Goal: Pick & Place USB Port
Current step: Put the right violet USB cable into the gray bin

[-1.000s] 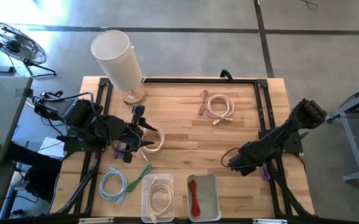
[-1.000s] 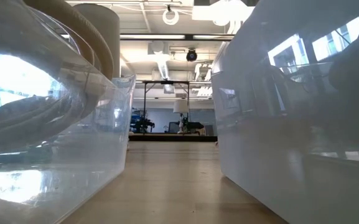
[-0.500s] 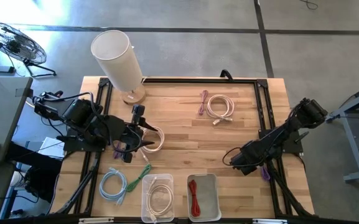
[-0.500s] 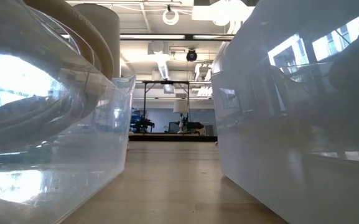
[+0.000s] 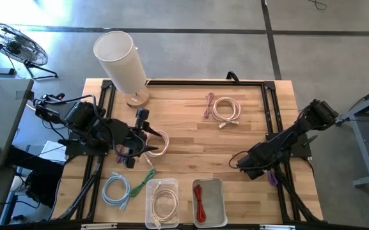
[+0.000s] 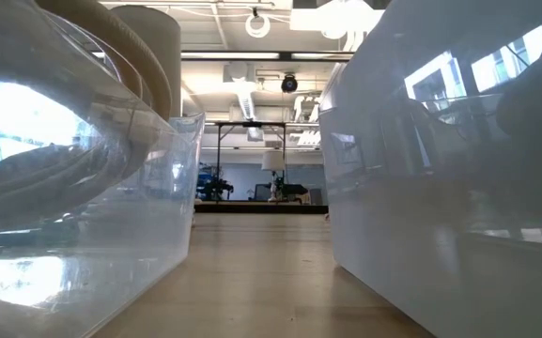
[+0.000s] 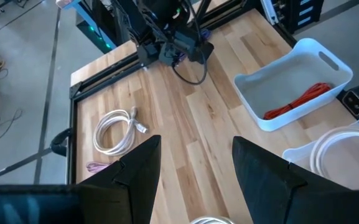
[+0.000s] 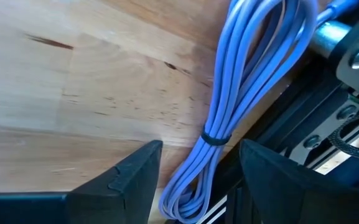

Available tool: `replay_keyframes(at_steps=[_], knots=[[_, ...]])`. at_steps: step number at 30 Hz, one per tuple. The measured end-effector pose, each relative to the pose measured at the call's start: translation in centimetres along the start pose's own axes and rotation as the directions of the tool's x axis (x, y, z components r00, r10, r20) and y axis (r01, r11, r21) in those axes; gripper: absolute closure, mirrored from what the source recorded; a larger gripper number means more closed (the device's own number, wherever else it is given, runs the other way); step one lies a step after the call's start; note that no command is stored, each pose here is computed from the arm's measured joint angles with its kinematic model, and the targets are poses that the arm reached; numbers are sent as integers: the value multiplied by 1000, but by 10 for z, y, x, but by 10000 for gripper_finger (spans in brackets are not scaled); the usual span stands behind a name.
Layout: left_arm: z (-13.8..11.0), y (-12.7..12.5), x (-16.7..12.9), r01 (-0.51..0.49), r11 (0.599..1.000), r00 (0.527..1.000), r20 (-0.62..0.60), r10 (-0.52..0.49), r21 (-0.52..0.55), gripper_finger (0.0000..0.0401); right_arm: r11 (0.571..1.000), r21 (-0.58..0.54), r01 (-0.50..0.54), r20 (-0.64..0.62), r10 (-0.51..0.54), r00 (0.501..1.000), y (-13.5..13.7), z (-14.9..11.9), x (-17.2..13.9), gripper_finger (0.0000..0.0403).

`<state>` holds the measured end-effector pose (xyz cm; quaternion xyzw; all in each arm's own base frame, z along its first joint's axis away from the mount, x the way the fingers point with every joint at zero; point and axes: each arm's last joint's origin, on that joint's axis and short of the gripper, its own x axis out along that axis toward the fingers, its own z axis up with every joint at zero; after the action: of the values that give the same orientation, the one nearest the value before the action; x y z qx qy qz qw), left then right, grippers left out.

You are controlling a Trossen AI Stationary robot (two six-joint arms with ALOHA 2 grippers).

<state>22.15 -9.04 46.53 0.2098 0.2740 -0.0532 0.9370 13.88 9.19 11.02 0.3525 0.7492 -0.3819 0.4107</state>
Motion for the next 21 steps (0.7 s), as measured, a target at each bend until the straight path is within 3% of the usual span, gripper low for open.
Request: replay_keyframes(at_steps=[9,13,17,21], knots=[[-3,-1,0,5,999,1000,-26,-6,-31,209,999,21,-30,-38,31,999,2,5,0,224],[-3,-1,0,6,999,1000,-25,-7,-34,209,999,16,-52,-39,52,998,5,5,0,280],[-3,-1,0,6,999,1000,-25,-7,-41,209,998,-1,-70,-46,70,997,7,5,0,369],[-3,-1,0,8,999,1000,-25,-9,-54,209,997,-8,-73,-49,72,996,7,5,-1,380]])
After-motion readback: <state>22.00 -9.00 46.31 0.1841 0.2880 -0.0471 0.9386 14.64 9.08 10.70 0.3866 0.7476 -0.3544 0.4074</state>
